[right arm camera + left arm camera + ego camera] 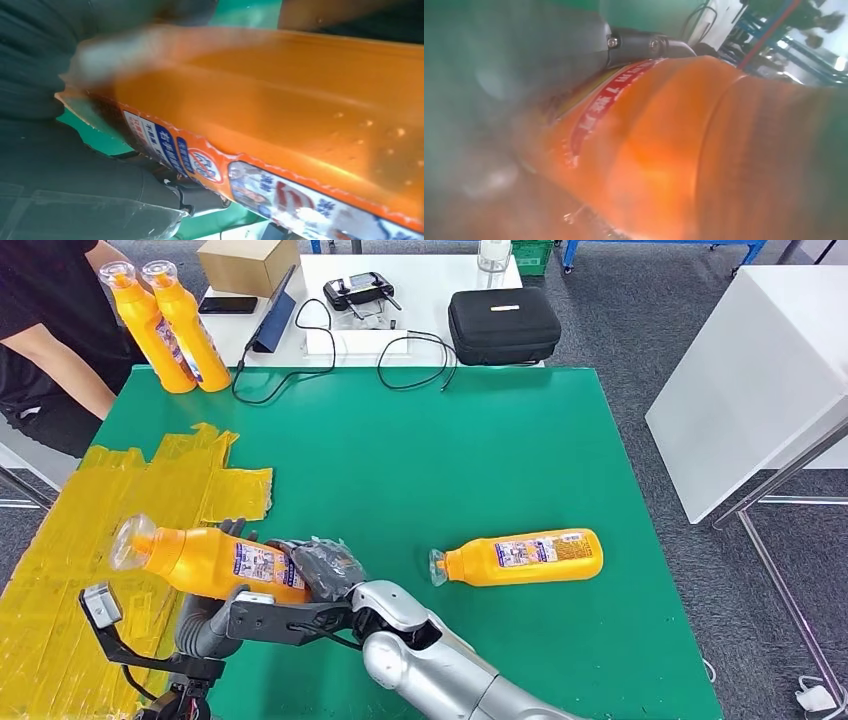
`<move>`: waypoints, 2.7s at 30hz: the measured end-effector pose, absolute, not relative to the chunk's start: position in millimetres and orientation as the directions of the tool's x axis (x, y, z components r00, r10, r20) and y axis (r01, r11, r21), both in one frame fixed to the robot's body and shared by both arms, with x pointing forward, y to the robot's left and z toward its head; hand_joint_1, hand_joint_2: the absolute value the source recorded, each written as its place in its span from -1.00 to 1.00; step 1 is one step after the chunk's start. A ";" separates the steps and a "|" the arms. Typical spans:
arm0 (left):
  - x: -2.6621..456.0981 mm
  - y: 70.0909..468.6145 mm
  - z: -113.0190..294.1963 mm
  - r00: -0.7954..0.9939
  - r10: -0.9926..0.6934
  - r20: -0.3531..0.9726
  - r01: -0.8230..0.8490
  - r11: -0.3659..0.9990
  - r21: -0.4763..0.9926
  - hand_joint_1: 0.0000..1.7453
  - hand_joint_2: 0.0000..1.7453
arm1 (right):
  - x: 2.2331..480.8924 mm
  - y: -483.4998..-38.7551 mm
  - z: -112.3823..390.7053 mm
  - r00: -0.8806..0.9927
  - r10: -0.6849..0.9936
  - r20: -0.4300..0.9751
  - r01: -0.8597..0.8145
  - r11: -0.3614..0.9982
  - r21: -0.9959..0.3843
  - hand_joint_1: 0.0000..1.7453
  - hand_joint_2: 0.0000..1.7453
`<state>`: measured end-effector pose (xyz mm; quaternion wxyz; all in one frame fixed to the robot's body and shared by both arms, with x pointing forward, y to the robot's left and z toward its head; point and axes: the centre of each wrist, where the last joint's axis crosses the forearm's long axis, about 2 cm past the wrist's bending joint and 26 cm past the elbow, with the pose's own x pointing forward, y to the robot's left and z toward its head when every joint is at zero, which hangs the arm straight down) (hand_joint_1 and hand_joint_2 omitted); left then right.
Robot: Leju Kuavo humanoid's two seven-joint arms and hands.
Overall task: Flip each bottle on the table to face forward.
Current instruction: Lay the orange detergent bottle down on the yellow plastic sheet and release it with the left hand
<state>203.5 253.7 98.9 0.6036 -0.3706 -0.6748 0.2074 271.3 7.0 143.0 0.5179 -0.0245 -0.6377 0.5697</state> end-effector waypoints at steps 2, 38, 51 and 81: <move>202.6 255.4 97.4 0.000 0.750 0.662 0.238 0.643 -0.728 -1.00 1.00 | 268.9 11.3 144.4 -0.479 0.627 0.614 -0.553 0.327 -0.766 1.00 1.00; 191.8 270.3 90.0 -0.114 0.663 0.740 0.058 0.748 -0.661 1.00 1.00 | 252.6 33.7 152.6 -0.564 0.617 0.549 -0.569 0.192 -0.799 0.98 1.00; 204.9 277.0 99.3 -0.193 0.499 0.845 -0.035 0.857 -0.514 1.00 1.00 | 251.8 22.2 143.6 -0.518 0.572 0.636 -0.593 0.296 -0.749 -1.00 -1.00; 227.8 321.8 90.6 0.123 -0.944 0.306 -0.306 0.257 0.917 0.50 1.00 | 248.8 -88.8 145.7 -0.357 0.432 0.828 -0.398 0.731 -0.554 -1.00 -1.00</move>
